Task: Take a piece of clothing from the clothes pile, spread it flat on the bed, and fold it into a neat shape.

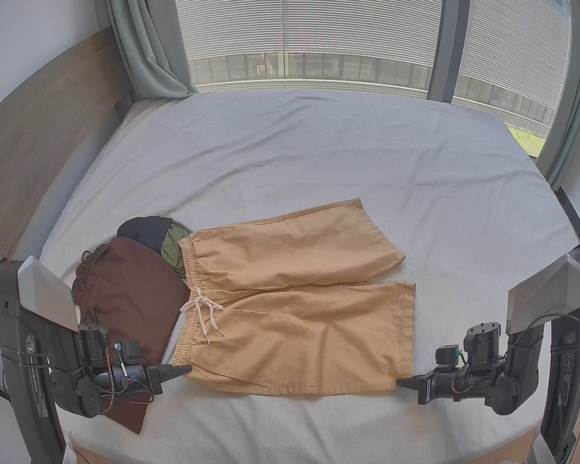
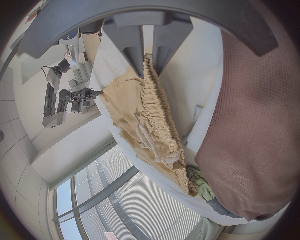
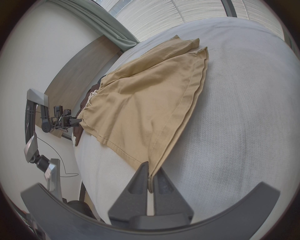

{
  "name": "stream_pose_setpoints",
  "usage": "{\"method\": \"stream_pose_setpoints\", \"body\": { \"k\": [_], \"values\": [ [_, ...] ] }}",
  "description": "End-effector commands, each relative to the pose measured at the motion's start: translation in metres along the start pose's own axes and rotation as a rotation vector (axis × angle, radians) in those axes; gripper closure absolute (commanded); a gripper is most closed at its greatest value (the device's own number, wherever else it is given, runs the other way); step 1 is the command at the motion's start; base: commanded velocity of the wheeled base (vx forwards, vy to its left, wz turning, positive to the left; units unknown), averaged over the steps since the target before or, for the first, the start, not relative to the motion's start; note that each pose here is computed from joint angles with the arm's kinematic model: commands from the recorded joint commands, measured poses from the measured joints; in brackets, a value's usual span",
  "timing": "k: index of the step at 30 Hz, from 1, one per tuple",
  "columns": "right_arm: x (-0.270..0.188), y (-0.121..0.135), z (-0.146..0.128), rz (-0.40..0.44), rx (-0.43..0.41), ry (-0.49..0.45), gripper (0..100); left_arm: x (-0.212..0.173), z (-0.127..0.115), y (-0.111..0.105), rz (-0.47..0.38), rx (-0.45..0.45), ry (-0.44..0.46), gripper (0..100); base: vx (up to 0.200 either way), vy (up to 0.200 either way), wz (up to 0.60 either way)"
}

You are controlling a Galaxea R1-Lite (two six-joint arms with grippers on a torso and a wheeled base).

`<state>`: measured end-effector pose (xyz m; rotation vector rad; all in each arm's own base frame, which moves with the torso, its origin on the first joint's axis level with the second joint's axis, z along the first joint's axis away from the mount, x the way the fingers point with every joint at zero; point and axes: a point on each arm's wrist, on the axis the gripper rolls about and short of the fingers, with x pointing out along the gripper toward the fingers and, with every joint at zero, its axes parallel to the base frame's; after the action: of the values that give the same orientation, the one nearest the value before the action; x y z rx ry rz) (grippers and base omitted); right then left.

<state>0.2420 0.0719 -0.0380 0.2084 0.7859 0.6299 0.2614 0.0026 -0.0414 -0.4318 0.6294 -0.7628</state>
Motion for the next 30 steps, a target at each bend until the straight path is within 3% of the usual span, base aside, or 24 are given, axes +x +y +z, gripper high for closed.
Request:
{"method": "stream_pose_setpoints", "body": {
  "k": [1,9,18,22,30],
  "values": [
    [-0.005,-0.001,-0.001,-0.008,-0.012,-0.001,100,-0.005,-0.005,-0.001,0.007,-0.019,0.009,100,0.0,0.0,0.0],
    [-0.012,-0.004,-0.006,-0.026,-0.053,0.015,100,-0.012,-0.013,-0.006,0.014,-0.035,0.035,100,0.0,0.0,0.0],
    [-0.015,-0.002,-0.01,-0.024,-0.075,0.029,100,-0.017,-0.03,-0.004,-0.016,0.037,0.081,100,0.0,0.0,0.0],
    [-0.017,-0.001,-0.013,-0.025,-0.089,0.044,100,-0.02,-0.036,-0.009,-0.016,0.013,0.102,100,0.0,0.0,0.0],
    [-0.018,-0.001,-0.013,-0.021,-0.09,0.043,100,-0.02,-0.035,-0.008,-0.028,0.027,0.096,100,0.0,0.0,0.0]
  ]
}}
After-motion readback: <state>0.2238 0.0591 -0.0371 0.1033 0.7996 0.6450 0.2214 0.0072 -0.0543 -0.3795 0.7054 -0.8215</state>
